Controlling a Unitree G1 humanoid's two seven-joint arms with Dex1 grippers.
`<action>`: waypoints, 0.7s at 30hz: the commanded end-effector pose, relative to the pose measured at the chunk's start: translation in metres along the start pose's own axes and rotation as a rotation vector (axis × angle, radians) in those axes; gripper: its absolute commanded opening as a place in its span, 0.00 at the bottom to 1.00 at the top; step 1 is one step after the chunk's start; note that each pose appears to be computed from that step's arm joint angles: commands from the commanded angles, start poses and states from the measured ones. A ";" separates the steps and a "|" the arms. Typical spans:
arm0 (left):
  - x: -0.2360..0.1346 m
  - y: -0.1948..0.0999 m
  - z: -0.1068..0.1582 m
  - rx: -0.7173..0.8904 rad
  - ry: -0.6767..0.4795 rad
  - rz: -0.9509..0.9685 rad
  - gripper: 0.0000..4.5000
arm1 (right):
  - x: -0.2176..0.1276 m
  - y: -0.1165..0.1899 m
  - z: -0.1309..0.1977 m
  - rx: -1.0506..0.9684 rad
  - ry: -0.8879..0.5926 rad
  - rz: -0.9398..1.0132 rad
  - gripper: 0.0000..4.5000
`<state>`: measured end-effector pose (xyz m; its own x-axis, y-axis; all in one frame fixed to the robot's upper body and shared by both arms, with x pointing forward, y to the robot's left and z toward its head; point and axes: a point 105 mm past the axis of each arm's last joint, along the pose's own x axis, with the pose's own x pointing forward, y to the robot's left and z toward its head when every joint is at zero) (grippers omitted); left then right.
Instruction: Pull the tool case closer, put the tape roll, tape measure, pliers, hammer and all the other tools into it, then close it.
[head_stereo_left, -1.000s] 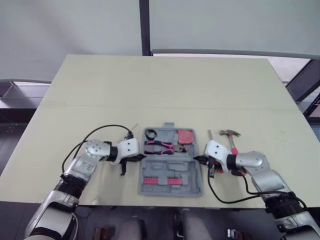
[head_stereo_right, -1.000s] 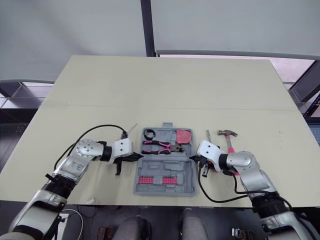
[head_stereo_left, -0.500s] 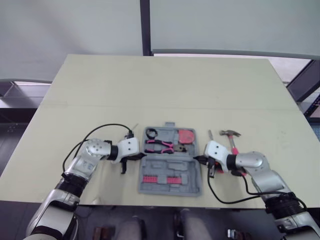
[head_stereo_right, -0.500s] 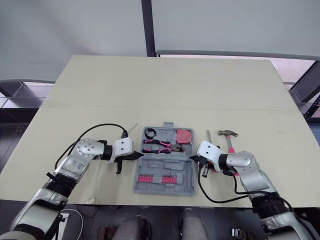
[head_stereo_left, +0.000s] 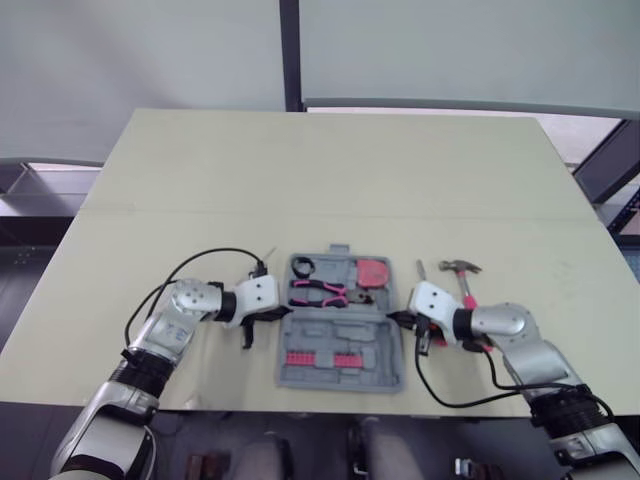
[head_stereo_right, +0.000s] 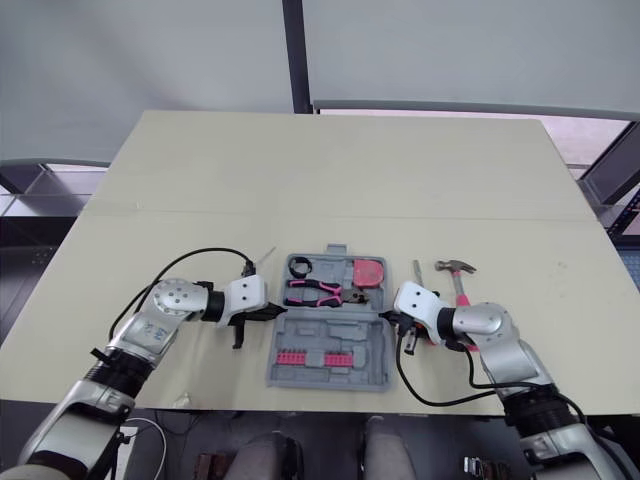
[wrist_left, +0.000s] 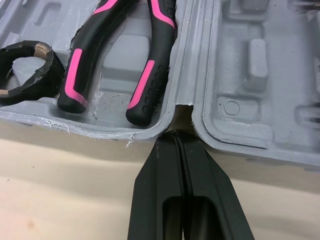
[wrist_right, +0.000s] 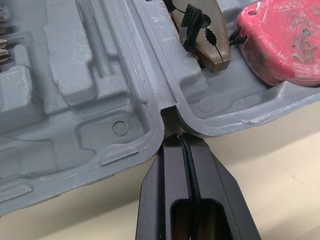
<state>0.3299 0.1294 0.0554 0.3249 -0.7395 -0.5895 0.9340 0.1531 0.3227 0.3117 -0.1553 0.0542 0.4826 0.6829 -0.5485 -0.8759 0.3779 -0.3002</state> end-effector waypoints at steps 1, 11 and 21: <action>0.000 -0.003 -0.002 -0.004 0.005 -0.004 0.01 | -0.001 -0.003 0.008 -0.034 -0.023 -0.015 0.00; -0.007 0.002 -0.008 -0.006 0.029 0.019 0.01 | -0.008 -0.007 0.001 -0.020 0.010 -0.035 0.00; -0.082 -0.003 -0.006 -0.006 -0.041 0.078 0.01 | -0.091 -0.018 0.002 0.138 -0.045 -0.178 0.00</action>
<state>0.3062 0.1970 0.0799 0.3908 -0.7128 -0.5824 0.9169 0.2456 0.3146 0.2858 -0.2224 0.0841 0.6036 0.5939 -0.5320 -0.7867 0.5519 -0.2765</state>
